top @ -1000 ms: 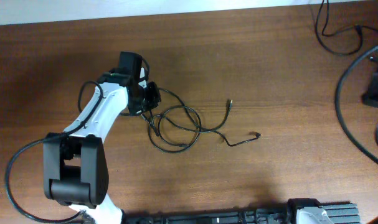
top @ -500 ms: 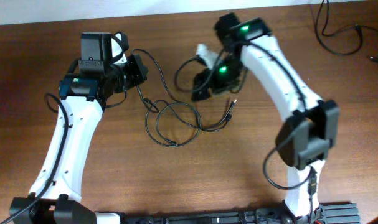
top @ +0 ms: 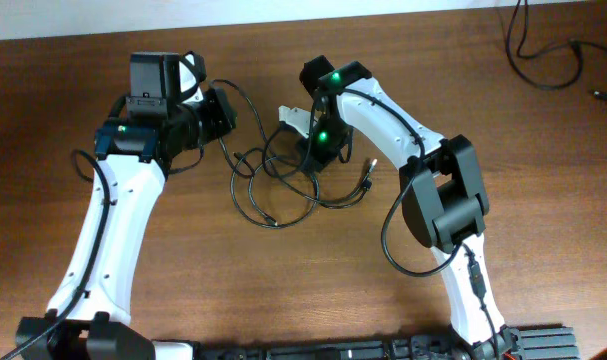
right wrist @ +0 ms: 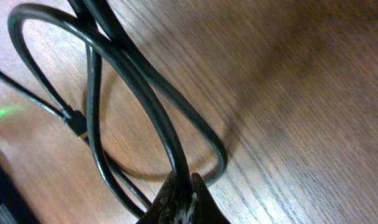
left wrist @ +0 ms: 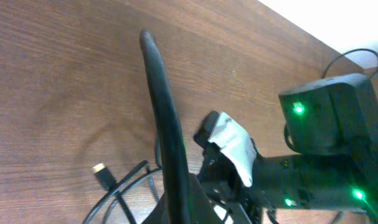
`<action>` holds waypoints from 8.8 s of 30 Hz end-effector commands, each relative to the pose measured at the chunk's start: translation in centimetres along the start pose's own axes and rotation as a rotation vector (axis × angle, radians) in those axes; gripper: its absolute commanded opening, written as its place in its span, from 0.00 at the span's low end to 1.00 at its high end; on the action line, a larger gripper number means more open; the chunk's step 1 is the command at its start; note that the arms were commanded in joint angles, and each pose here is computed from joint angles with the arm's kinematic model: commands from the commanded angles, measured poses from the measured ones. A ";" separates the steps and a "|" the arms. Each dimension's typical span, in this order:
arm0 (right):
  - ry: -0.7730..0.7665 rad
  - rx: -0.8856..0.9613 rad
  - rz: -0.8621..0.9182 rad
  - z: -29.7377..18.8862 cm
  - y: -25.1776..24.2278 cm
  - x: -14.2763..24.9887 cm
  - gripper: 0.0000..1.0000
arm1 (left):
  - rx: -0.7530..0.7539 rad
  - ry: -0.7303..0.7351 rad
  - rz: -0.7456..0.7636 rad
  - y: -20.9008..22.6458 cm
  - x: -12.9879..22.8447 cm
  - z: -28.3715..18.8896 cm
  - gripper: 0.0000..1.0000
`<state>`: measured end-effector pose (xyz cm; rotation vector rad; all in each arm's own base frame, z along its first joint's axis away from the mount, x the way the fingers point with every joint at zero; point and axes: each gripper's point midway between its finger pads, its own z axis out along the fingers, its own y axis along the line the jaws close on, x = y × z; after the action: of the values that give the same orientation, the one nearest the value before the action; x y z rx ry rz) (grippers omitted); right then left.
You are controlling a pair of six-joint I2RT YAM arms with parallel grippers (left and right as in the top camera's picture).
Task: Untangle cables
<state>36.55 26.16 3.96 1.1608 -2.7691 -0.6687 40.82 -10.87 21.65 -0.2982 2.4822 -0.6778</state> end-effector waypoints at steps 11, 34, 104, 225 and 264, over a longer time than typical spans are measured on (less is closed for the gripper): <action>-0.524 0.850 1.229 -33.8 -16.0 21.6 0.04 | -0.759 -0.241 -0.522 13.1 1.9 -5.9 0.00; -0.629 0.595 2.064 -27.0 -23.9 44.5 0.97 | -0.784 -0.184 -0.523 13.5 3.4 -6.0 0.07; -0.335 0.458 0.150 -7.6 0.5 6.4 0.04 | -0.659 0.047 -0.181 12.4 3.4 0.9 0.99; -1.461 0.945 0.316 -17.7 -3.7 25.7 0.99 | -0.659 0.048 -0.181 12.4 3.4 0.9 0.99; -1.461 0.946 0.316 -17.7 -3.7 25.7 0.99 | -0.136 -0.692 0.102 11.6 12.0 -10.4 0.99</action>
<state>24.61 -0.49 15.92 -0.0454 -4.6391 0.0101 25.28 -1.24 18.24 -0.4229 1.9078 -0.2925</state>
